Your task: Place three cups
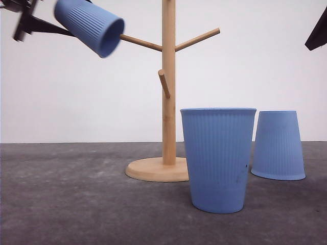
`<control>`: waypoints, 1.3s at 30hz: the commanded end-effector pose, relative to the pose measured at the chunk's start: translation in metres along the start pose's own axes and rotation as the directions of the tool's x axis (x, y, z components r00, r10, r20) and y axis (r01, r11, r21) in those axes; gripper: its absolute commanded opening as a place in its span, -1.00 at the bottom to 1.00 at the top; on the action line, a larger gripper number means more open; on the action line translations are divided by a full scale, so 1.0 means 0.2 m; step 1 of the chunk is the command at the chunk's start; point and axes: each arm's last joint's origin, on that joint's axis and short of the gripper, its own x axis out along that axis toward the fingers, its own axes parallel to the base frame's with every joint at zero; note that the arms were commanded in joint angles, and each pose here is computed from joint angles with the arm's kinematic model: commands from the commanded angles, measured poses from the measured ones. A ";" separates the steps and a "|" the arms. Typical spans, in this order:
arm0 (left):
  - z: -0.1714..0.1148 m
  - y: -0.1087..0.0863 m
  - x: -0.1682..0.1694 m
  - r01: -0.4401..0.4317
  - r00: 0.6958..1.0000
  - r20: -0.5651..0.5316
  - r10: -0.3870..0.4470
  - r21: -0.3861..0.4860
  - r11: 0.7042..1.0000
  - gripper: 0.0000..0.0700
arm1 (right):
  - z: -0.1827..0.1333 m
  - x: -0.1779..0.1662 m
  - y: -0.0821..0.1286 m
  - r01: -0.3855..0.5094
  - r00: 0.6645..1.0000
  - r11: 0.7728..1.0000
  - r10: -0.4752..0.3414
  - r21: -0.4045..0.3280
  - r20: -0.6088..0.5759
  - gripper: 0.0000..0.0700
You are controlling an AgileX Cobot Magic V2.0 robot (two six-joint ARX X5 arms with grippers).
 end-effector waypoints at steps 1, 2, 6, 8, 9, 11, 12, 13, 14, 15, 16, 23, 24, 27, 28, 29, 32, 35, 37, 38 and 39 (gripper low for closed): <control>0.01 0.00 0.05 0.005 1.000 -0.007 -0.005 -0.011 1.000 0.00 | 0.02 -0.01 0.00 -0.005 1.000 1.000 0.005 0.009 0.023 0.28; 0.00 0.00 0.08 0.001 1.000 -0.015 -0.001 -0.012 1.000 0.00 | 0.02 -0.01 0.00 -0.005 1.000 1.000 0.005 0.009 0.024 0.28; -0.03 0.02 0.18 0.004 0.999 -0.050 -0.005 -0.013 1.000 0.00 | 0.03 -0.01 0.00 -0.005 1.000 1.000 0.005 0.009 0.027 0.28; -0.05 0.02 0.22 0.008 0.998 -0.065 -0.009 -0.015 1.000 0.00 | 0.03 -0.01 0.00 -0.005 1.000 1.000 0.005 0.009 0.029 0.28; -0.05 0.03 0.24 0.005 0.997 -0.071 -0.006 -0.019 1.000 0.00 | 0.03 -0.01 0.00 -0.005 1.000 1.000 0.005 0.009 0.029 0.28; -0.07 0.03 0.28 -0.010 0.997 -0.076 0.008 -0.022 1.000 0.01 | 0.03 -0.01 0.00 -0.005 1.000 1.000 0.005 0.009 0.029 0.28; -0.07 0.04 0.29 -0.015 0.997 -0.079 0.013 -0.024 1.000 0.01 | 0.03 -0.01 0.00 -0.005 1.000 1.000 0.005 0.009 0.029 0.28; -0.08 0.04 0.30 -0.016 0.996 -0.084 0.014 -0.025 1.000 0.02 | 0.03 -0.01 0.00 -0.005 1.000 1.000 0.005 0.009 0.029 0.28; -0.08 0.04 0.31 -0.017 0.996 -0.088 0.015 -0.026 1.000 0.04 | 0.03 -0.01 0.00 -0.005 1.000 1.000 0.005 0.009 0.029 0.28; -0.08 0.05 0.31 -0.018 0.996 -0.091 0.015 -0.028 0.999 0.11 | 0.03 -0.01 0.00 -0.005 1.000 1.000 0.005 0.009 0.029 0.28; -0.09 0.05 0.32 -0.018 0.996 -0.093 0.015 -0.028 0.999 0.20 | 0.03 -0.01 0.00 -0.005 1.000 1.000 0.005 0.009 0.029 0.28; -0.09 0.05 0.33 -0.016 0.995 -0.102 0.014 -0.028 0.999 0.52 | 0.03 -0.01 0.00 -0.005 1.000 1.000 0.005 0.008 0.030 0.28; -0.10 0.04 0.33 -0.015 0.994 -0.104 0.012 -0.028 0.999 0.62 | 0.03 -0.01 0.00 -0.005 1.000 1.000 0.005 0.008 0.030 0.28; -0.10 0.05 0.33 -0.011 0.993 -0.114 0.008 -0.031 0.999 0.71 | 0.03 -0.01 0.00 -0.005 1.000 1.000 0.005 0.008 0.030 0.28; -0.10 0.05 0.33 -0.007 0.993 -0.120 0.003 -0.029 1.000 0.71 | 0.03 -0.01 0.00 -0.005 1.000 1.000 0.005 0.008 0.030 0.28; -0.10 0.04 0.33 -0.001 0.992 -0.126 -0.003 -0.028 1.000 0.71 | 0.03 -0.01 0.00 -0.005 1.000 1.000 0.004 0.008 0.030 0.28; -0.10 0.04 0.33 0.015 0.989 -0.150 -0.020 -0.034 0.999 0.71 | 0.03 -0.01 0.00 -0.004 1.000 1.000 0.004 0.008 0.030 0.28; -0.12 0.05 0.32 0.009 0.985 -0.174 -0.015 -0.036 0.999 0.71 | 0.03 -0.01 0.00 -0.004 1.000 1.000 0.004 0.008 0.030 0.28; -0.13 0.05 0.31 -0.006 0.981 -0.192 0.002 -0.022 1.000 0.71 | 0.03 -0.01 0.00 -0.004 1.000 1.000 0.004 0.008 0.030 0.28; -0.14 0.06 0.31 -0.016 0.979 -0.203 0.013 -0.016 1.000 0.71 | 0.03 -0.01 0.00 -0.004 1.000 1.000 0.004 0.008 0.030 0.28; -0.14 0.06 0.30 -0.026 0.976 -0.216 0.023 -0.012 1.000 0.71 | 0.03 -0.01 0.00 -0.004 1.000 1.000 0.004 0.008 0.030 0.28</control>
